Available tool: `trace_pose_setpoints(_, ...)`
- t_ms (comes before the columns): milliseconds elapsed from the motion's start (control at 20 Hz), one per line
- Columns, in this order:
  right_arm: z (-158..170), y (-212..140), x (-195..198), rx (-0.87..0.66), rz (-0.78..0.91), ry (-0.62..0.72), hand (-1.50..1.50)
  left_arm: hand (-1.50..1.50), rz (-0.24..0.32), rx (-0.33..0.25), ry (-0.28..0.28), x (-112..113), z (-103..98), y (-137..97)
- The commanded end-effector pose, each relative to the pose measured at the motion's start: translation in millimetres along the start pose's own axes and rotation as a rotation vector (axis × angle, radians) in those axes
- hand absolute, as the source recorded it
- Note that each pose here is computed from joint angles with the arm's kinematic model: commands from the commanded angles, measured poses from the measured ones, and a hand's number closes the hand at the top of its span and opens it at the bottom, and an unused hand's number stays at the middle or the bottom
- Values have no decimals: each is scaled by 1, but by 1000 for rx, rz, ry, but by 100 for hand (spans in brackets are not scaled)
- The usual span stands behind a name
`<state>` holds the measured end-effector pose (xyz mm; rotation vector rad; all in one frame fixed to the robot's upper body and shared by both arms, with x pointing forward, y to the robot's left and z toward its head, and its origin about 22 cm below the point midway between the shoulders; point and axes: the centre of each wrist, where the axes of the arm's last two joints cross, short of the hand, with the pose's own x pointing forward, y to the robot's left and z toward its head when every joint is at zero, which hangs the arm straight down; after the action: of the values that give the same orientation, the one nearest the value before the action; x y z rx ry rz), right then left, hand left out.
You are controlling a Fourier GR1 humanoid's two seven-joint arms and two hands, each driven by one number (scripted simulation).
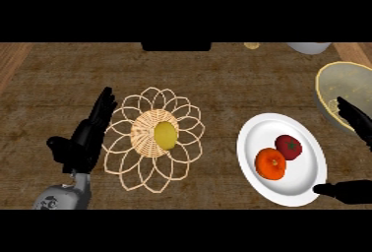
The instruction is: Pick the tomato from the plate and place it in the bowl
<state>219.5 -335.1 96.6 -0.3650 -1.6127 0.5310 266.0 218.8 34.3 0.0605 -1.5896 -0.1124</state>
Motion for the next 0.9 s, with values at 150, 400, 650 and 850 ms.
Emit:
trace_pose_setpoints(150, -19, 10, 0, 134, 101, 173, -150, 0, -9, -5, -4, -3, -4, 5)
trace_pose_setpoints(400, -18, 12, -40, 174, 58, 177, -150, 0, 16, -5, -5, -12, -6, -9)
trace_pose_setpoints(650, 0, 4, -41, 182, 27, 141, -150, 0, -16, 14, -12, 1, -23, -5)
trace_pose_setpoints(850, -10, 22, -51, 179, -65, 103, -150, 0, -11, 5, 0, -16, -24, 0)
